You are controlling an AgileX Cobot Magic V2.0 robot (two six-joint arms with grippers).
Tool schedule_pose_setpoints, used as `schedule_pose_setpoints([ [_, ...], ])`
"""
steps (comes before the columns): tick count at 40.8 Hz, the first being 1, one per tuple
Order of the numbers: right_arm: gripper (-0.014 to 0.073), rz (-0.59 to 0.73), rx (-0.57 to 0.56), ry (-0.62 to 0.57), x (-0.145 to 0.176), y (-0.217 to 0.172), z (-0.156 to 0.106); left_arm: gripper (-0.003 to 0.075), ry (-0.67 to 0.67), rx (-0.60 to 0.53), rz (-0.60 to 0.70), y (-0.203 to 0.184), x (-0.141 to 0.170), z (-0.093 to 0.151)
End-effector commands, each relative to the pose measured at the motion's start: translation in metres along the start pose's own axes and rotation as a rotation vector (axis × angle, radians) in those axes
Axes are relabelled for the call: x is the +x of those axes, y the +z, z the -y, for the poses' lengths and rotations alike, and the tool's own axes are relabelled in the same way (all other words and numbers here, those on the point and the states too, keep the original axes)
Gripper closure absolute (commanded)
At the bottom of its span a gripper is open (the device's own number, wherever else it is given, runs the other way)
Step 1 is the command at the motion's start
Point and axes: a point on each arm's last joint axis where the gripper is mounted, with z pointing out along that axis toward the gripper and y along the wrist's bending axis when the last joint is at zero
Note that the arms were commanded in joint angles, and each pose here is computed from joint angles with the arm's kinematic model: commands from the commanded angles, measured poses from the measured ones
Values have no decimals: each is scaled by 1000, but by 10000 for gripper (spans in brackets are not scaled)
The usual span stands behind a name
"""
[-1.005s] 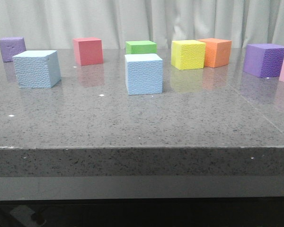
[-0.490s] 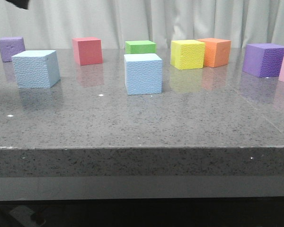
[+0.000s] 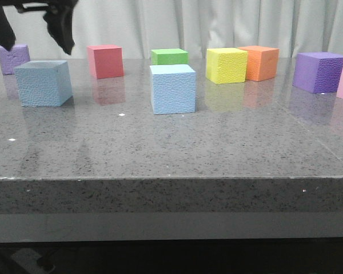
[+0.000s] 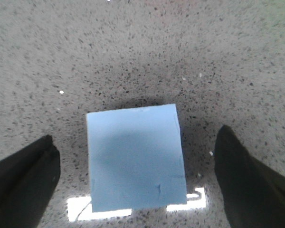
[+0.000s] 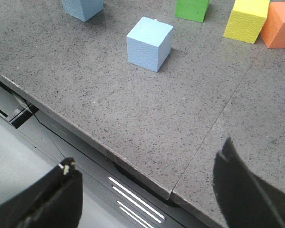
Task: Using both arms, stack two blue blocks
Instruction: 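Lower the left gripper onto the other light-blue cube and grasp it, then lift the blue cube and carry it above the placed blue cube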
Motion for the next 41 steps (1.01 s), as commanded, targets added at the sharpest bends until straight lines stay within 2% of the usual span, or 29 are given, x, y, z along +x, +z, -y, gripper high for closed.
schedule_pose_setpoints([
  [1,20,81,10,-11,-11,-5,1,81,-54,14,71,-14,-14,-1],
  [11,20,83,10,-11,-11,-5,1,81,-57,17,23,15,-13,2],
  [18,20,83,10,-11,-11,-5,1,85,-57,17,22,17,-13,2],
  [29,20,83,10,-11,-11,-5,1,258,-57,15,14,17,-13,2],
  [38,20,83,10,-11,-11,-5,1,311,-52,12,17,8,-18,2],
  [41,20,83,10,-11,-11,-5,1,314,-5,20,21,-1,-22,5],
])
